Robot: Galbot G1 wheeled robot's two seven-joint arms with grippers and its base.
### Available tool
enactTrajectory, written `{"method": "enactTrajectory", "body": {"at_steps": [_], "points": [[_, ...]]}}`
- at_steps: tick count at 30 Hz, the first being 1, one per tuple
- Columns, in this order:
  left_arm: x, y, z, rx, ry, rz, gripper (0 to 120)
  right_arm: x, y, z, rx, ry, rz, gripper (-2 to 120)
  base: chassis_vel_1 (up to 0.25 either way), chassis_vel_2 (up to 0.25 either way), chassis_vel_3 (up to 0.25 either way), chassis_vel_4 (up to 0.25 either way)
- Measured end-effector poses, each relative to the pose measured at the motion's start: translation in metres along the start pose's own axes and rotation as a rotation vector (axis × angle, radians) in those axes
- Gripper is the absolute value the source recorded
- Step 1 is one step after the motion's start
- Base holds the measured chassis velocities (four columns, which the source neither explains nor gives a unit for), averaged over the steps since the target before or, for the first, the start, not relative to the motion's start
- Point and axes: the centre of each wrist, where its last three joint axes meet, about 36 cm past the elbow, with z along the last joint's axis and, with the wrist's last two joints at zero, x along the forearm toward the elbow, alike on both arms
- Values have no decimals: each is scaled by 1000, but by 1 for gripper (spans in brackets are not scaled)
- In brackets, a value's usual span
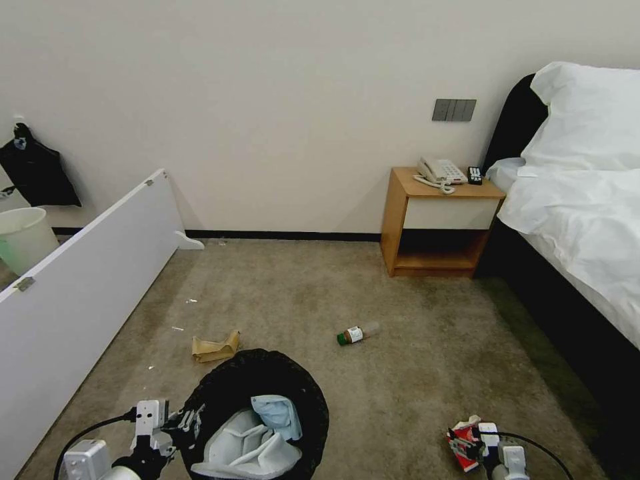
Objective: Pick up the trash bin, then pick up the garbage from the floor and place it into the trash bin.
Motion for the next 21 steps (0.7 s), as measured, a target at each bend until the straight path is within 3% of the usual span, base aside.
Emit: {"method": "enactTrajectory", "body": {"at_steps": [9,21], "points": [[0,1,0,1,0,-2,4,-6,6,-1,-15,35,25,100,0,0,0,0],[0,1,1,3,2,0,4,-14,15,-9,-100,42,6,99,0,0,0,0]]}}
